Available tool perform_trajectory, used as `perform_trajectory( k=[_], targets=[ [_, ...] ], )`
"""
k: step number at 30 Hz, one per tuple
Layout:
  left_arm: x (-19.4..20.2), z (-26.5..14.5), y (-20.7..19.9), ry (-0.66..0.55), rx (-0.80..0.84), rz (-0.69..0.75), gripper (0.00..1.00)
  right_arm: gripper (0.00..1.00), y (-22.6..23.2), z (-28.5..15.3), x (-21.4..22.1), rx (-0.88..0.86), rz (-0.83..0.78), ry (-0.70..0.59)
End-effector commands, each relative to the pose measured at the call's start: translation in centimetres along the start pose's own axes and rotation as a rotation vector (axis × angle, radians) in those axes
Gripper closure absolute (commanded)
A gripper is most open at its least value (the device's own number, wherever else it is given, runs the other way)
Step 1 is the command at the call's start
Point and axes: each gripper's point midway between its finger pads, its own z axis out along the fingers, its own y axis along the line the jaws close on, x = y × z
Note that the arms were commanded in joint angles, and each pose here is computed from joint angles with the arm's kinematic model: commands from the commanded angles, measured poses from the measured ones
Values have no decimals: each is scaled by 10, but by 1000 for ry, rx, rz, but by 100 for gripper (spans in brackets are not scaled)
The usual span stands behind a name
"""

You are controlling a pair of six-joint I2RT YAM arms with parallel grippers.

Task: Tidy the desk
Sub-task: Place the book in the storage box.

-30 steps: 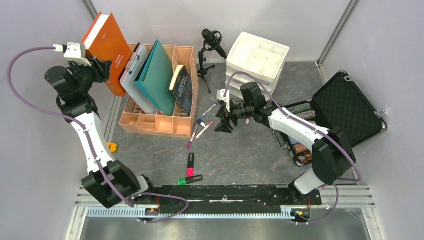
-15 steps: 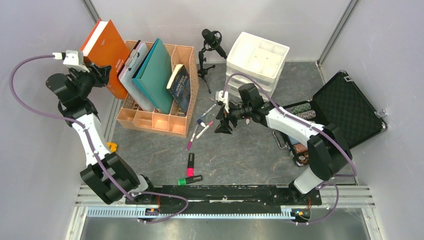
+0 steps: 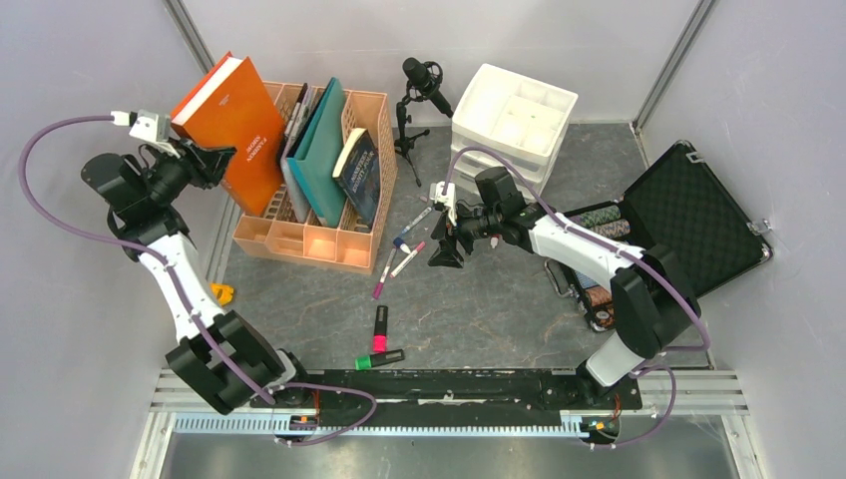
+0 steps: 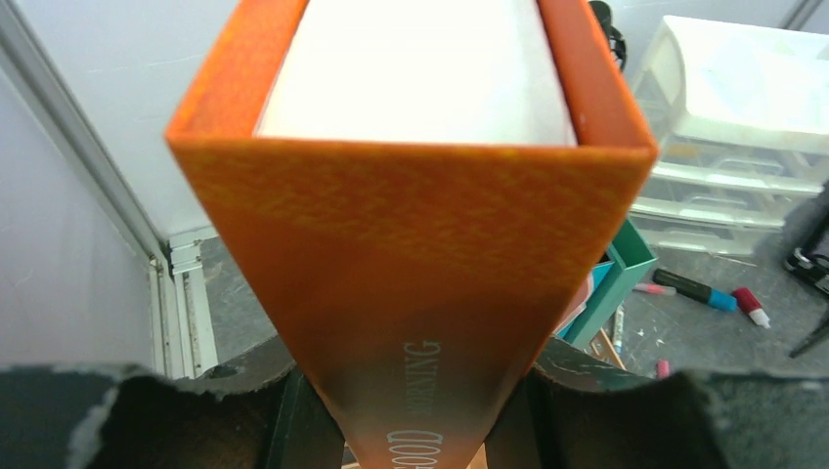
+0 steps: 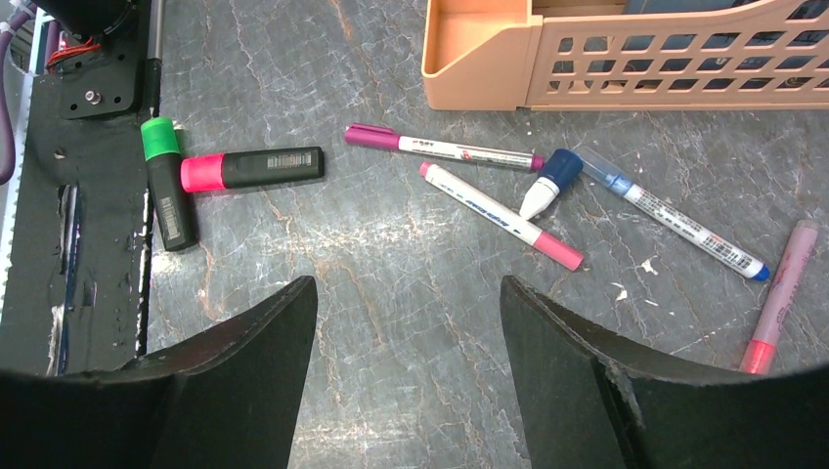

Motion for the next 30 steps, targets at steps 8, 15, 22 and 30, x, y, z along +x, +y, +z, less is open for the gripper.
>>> perform_trajectory(
  k=[8,15,22,30],
  targets=[
    [-37,-16,-10,-19,-99,166,98,26,0,1,-3,-18,4,-14],
    [-59,-26,35,-49,-259,148,98,25,0,2,0,-22,7,-8],
    [-56,-18,42,-67,-193,135,98,25,-2,3,2,-26,13,-2],
    [-41,0,42,-58,-149,136,98,25,-3,5,3,-32,18,2]
  ],
)
